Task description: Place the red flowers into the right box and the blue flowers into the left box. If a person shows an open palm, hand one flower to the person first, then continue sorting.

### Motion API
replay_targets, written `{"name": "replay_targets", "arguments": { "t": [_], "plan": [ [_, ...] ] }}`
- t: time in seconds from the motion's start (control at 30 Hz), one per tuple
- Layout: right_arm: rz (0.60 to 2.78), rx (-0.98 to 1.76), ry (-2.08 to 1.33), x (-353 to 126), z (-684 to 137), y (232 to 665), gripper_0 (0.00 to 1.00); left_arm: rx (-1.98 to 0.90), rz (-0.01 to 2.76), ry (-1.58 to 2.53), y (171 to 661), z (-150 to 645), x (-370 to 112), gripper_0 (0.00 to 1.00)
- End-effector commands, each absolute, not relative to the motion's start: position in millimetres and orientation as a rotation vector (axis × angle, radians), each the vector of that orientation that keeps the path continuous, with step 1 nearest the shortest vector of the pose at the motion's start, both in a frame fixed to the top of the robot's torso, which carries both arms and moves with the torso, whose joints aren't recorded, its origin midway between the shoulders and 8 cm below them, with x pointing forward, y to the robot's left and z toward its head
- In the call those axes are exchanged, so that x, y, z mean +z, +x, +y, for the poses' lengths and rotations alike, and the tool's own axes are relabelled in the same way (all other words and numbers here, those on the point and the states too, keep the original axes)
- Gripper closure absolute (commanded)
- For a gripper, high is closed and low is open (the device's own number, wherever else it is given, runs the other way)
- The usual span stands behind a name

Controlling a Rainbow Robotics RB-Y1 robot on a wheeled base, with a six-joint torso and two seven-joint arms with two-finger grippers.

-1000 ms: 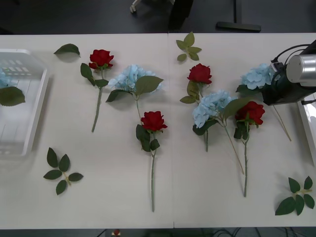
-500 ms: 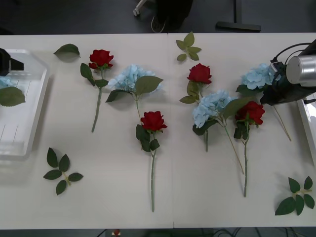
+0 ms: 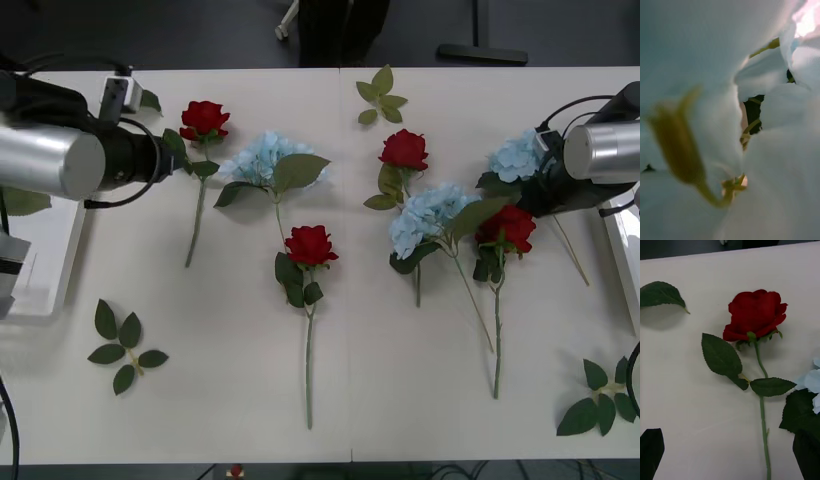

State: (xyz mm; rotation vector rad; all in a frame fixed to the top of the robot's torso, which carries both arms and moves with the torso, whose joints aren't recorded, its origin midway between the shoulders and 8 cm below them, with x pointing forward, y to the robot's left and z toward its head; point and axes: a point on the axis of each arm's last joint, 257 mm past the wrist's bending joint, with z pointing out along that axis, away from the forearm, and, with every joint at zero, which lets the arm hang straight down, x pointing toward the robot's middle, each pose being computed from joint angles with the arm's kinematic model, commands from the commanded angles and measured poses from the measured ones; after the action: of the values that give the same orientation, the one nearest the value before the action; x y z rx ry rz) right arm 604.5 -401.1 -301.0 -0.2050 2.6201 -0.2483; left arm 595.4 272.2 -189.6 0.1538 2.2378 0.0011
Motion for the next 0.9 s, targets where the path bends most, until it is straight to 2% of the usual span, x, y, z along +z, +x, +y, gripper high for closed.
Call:
{"name": "replay_targets", "arguments": {
  "t": [0.03, 0.13, 0.17, 0.2, 0.27, 0.3, 0.37, 0.6, 0.9],
  "plan": [
    [2.597, -0.240, -0.254, -288.6, -386.1, 616.8, 0.11, 0.038, 2.186, 0.175, 612.2, 263.4, -196.1, 0.00],
    [2.596, -0.237, -0.254, -288.8, -385.1, 616.9, 0.11, 0.037, 2.163, 0.172, 620.3, 260.7, -206.1, 0.00],
    [2.598, -0.241, -0.253, -289.3, -386.8, 616.3, 0.18, 0.041, 2.157, 0.173, 623.2, 260.9, -208.1, 0.00],
    [2.596, -0.243, -0.256, -288.7, -386.0, 616.9, 0.27, 0.039, 2.153, 0.173, 625.9, 259.1, -208.6, 0.00],
    [2.596, -0.247, -0.259, -289.0, -385.9, 616.9, 0.52, 0.041, 2.150, 0.177, 631.7, 256.1, -208.5, 0.00],
    [2.599, -0.251, -0.260, -290.0, -386.9, 615.9, 0.71, 0.039, 2.149, 0.178, 635.2, 251.7, -208.4, 0.00],
    [2.605, -0.248, -0.260, -291.0, -385.9, 614.7, 0.99, 0.035, 2.134, 0.181, 643.7, 243.9, -203.9, 0.00],
    [2.609, -0.247, -0.262, -291.4, -386.0, 613.8, 1.00, 0.004, 2.084, 0.176, 670.1, 221.4, -190.8, 0.00],
    [2.636, -0.208, -0.252, -275.6, -382.7, 613.2, 1.00, 0.040, 2.065, 0.203, 680.6, 222.4, -209.8, 0.00]
  ]
}}
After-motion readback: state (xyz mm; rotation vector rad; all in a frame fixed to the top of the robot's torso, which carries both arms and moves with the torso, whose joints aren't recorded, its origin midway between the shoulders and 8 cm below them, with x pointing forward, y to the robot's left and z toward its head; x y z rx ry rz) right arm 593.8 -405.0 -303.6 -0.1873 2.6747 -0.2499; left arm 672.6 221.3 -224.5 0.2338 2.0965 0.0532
